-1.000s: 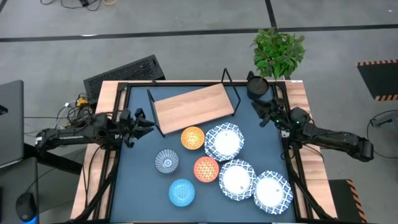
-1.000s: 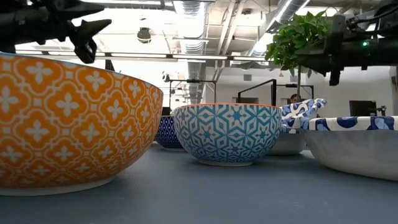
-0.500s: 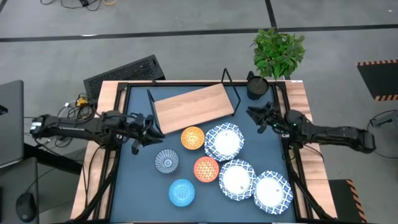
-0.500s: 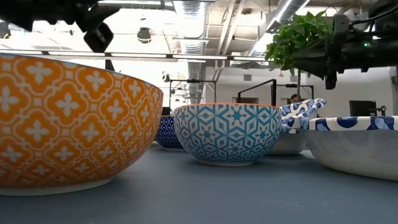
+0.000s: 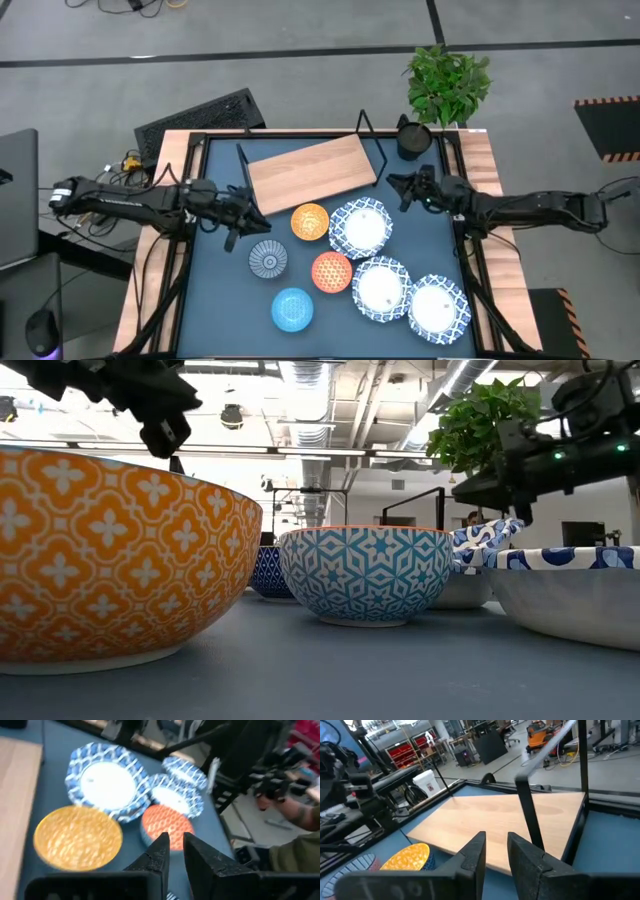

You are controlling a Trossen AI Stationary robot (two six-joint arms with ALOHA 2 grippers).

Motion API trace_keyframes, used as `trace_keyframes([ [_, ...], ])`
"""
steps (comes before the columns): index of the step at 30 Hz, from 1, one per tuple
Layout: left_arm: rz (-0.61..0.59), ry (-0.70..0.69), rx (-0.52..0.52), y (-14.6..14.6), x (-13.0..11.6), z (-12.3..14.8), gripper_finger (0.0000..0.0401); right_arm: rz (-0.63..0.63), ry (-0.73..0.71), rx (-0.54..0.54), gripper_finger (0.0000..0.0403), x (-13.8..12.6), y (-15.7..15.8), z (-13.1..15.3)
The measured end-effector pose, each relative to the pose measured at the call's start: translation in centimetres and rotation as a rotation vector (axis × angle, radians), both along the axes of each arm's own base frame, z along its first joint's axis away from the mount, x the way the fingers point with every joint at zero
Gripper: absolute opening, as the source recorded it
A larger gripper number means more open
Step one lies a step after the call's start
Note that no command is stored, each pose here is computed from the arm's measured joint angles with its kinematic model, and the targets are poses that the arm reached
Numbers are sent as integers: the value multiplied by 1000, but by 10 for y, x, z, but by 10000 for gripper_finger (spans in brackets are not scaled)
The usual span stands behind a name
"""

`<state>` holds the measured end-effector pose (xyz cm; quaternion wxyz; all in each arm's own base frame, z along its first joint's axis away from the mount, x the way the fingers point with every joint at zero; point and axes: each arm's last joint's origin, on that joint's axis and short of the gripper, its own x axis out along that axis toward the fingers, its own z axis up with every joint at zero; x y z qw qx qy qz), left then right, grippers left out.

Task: Place and stack bowls onto a shelf
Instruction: Put the white patterned bowl on the shelf

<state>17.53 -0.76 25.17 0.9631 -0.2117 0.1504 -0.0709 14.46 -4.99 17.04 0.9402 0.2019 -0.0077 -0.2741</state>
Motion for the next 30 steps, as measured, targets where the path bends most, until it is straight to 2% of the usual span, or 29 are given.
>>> trace_keyframes([
  [5,54,55,24,2,1,-6,4,-36,52,-15,102,12,-10,7],
  [18,308,278,199,11,-9,-26,1,-73,195,35,102,48,-32,1],
  [25,330,277,229,12,-9,-26,1,-60,250,6,102,67,-39,2],
  [30,293,210,199,10,-6,-20,1,29,198,-26,102,79,-37,21],
])
